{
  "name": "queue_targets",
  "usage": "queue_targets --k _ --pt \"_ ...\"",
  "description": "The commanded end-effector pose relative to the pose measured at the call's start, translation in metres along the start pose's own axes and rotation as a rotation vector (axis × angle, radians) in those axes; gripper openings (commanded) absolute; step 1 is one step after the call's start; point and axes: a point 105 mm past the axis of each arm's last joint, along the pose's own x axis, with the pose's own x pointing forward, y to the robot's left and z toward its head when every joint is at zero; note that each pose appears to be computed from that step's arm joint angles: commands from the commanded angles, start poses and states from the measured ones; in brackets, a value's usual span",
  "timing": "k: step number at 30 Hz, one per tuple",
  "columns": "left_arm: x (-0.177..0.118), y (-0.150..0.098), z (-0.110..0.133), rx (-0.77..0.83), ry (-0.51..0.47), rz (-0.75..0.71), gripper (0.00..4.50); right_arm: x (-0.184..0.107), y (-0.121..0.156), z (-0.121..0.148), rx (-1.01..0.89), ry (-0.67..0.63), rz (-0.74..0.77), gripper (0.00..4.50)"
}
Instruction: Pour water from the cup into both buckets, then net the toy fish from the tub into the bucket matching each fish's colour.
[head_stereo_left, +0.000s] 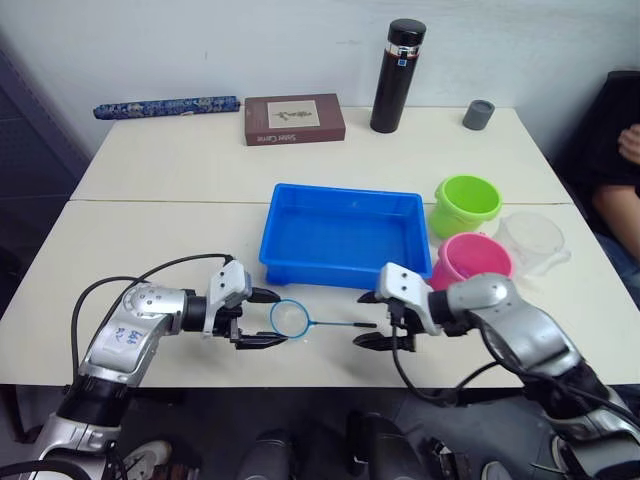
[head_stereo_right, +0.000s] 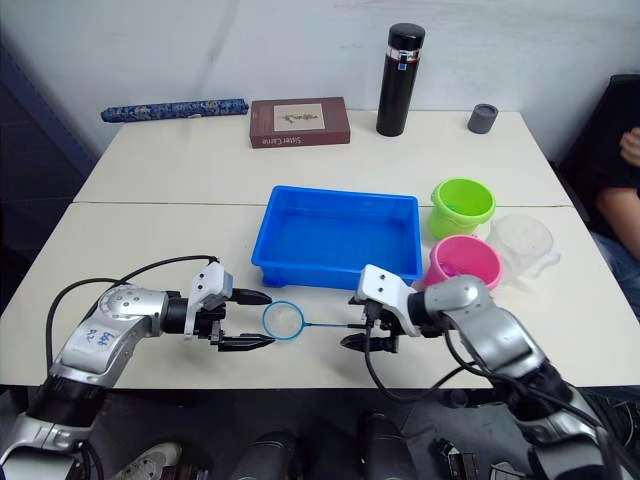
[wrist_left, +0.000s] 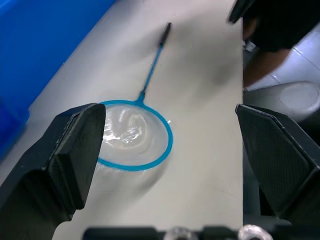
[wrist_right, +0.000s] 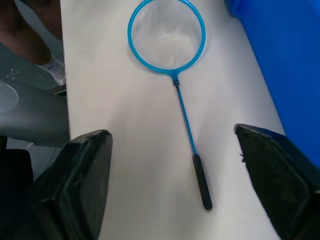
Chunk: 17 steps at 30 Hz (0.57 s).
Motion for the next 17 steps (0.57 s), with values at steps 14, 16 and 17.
queue_targets --k 14,16,17 --pt "-0.052 -0.021 -0.058 -0.307 -0.044 0.418 4.50 -0.047 0.032 -0.048 0.163 0.005 -0.189 4.18" --pt "-0.052 -0.021 -0.059 -0.307 -0.043 0.413 4.50 -0.045 0.033 -0.048 0.156 0.005 -0.182 4.18" --pt "-0.052 -0.022 -0.059 -0.308 -0.048 0.408 4.50 -0.045 0.033 -0.047 0.154 0.003 -0.180 4.18"
